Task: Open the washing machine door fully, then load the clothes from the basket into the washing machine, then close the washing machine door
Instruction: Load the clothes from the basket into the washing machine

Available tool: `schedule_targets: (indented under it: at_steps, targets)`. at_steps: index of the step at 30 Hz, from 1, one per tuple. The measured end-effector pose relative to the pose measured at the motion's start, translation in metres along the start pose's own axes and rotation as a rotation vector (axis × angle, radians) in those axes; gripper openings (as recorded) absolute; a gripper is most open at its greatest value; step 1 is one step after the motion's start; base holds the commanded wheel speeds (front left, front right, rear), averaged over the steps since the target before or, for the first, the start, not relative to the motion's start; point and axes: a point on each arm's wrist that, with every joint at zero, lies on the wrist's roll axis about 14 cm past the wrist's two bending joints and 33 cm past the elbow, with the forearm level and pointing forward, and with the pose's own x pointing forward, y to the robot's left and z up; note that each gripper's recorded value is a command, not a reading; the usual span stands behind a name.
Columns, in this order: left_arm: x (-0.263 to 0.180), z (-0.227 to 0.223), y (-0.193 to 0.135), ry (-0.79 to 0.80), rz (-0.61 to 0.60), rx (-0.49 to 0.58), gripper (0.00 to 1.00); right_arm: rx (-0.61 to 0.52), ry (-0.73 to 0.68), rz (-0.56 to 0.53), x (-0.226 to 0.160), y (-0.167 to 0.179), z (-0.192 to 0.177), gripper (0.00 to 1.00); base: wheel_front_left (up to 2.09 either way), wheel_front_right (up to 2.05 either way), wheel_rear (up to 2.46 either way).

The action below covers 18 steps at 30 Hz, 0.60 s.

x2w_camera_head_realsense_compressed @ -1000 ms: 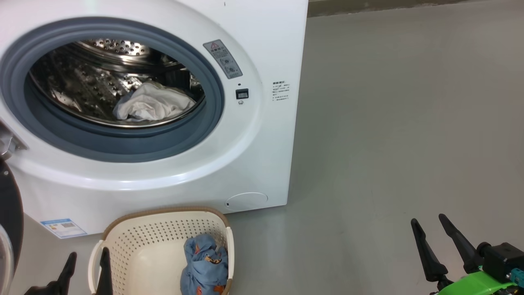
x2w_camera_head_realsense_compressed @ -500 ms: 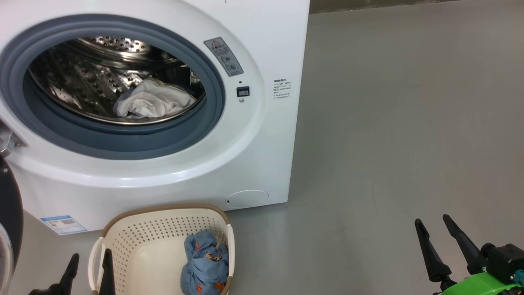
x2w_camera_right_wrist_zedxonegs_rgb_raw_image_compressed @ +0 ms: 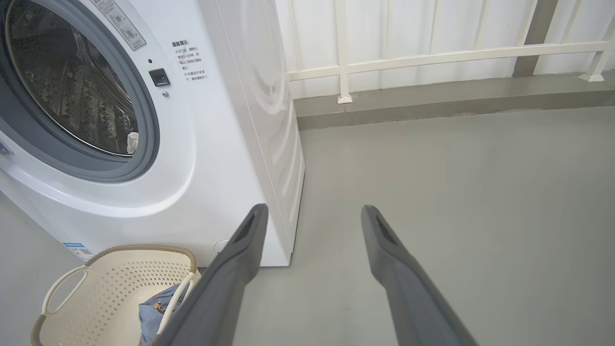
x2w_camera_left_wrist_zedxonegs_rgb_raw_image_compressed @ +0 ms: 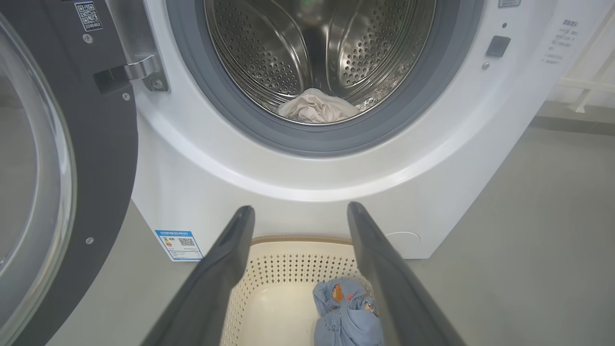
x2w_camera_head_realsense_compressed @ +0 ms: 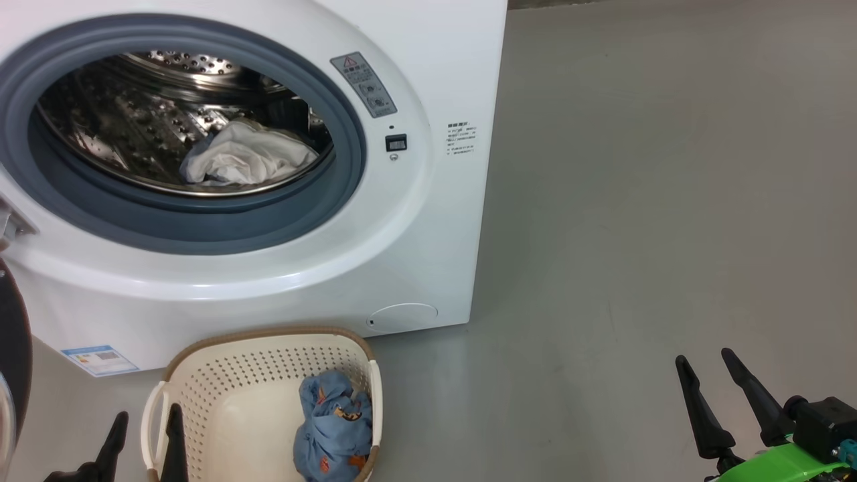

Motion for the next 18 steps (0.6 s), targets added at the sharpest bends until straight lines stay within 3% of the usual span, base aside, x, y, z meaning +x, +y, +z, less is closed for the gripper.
schedule_targets:
  at_steps: [18]
  targets:
    - [0.023,-0.027,-0.006,0.081,-0.008,-0.027,1.00,0.016,0.003,0.005,0.027,0.007,-0.004,1.00,0.00,0.00,0.00]
